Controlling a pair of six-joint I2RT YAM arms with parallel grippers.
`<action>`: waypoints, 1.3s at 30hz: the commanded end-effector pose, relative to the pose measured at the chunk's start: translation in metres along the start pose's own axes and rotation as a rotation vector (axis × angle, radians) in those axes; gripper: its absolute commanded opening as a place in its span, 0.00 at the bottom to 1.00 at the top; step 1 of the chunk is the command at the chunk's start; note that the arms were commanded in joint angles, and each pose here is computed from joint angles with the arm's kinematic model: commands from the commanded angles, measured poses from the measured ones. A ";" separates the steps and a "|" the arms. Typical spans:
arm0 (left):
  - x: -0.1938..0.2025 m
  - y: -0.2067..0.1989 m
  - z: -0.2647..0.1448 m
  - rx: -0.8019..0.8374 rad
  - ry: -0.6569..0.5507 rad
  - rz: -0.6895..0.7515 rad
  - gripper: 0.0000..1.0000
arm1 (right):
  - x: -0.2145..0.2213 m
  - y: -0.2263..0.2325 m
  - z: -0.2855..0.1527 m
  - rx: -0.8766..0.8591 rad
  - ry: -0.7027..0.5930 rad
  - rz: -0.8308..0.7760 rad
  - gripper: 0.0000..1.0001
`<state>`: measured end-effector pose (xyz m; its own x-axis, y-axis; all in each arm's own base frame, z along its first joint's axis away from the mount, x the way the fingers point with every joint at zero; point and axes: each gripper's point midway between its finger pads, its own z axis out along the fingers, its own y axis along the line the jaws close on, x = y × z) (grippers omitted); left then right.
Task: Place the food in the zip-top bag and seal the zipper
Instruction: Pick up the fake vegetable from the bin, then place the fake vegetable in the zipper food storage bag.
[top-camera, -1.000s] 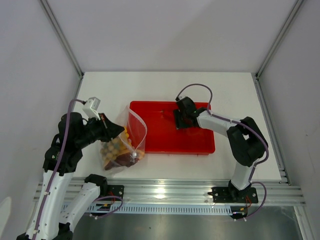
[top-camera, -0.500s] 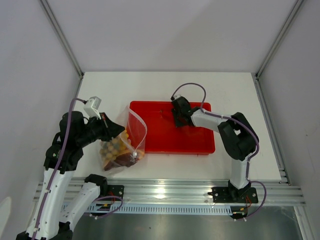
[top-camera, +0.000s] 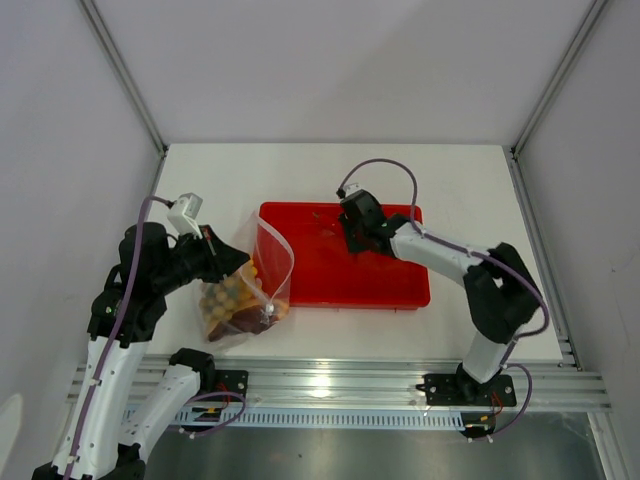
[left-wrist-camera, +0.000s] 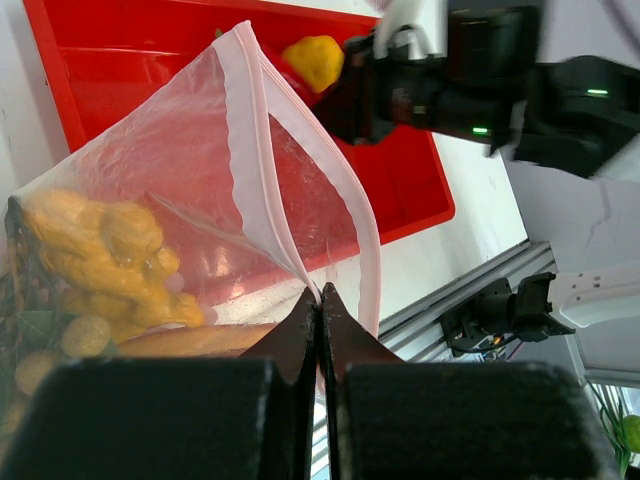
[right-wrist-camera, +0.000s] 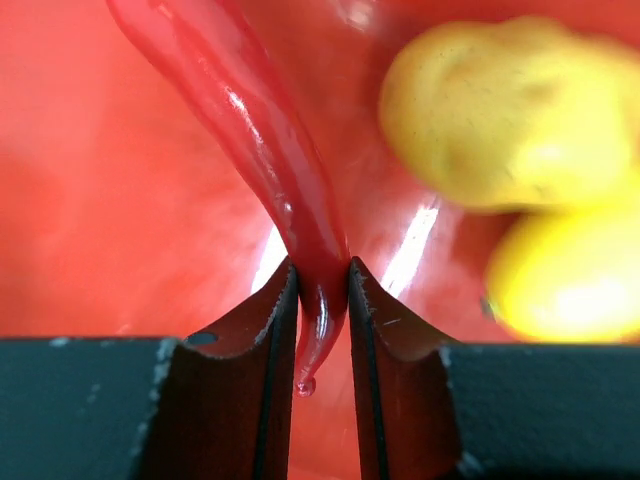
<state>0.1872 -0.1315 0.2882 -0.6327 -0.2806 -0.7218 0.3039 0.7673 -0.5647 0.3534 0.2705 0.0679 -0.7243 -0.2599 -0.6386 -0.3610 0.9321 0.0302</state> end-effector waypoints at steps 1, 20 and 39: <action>-0.013 -0.014 -0.004 0.053 -0.042 0.032 0.01 | -0.055 0.014 -0.078 -0.055 -0.164 -0.013 0.00; -0.011 -0.007 0.012 0.056 -0.014 0.024 0.01 | -0.038 0.114 -0.235 -0.154 -0.147 -0.506 0.00; 0.003 -0.002 0.012 0.047 0.017 0.015 0.01 | -0.050 0.180 -0.206 -0.120 -0.044 -0.483 0.00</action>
<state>0.1949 -0.1360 0.2758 -0.6594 -0.2714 -0.7011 0.2986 0.7613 -0.5756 0.2075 0.3967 0.2477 -0.4106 -0.6680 -0.6206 -0.7287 0.6496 -0.2170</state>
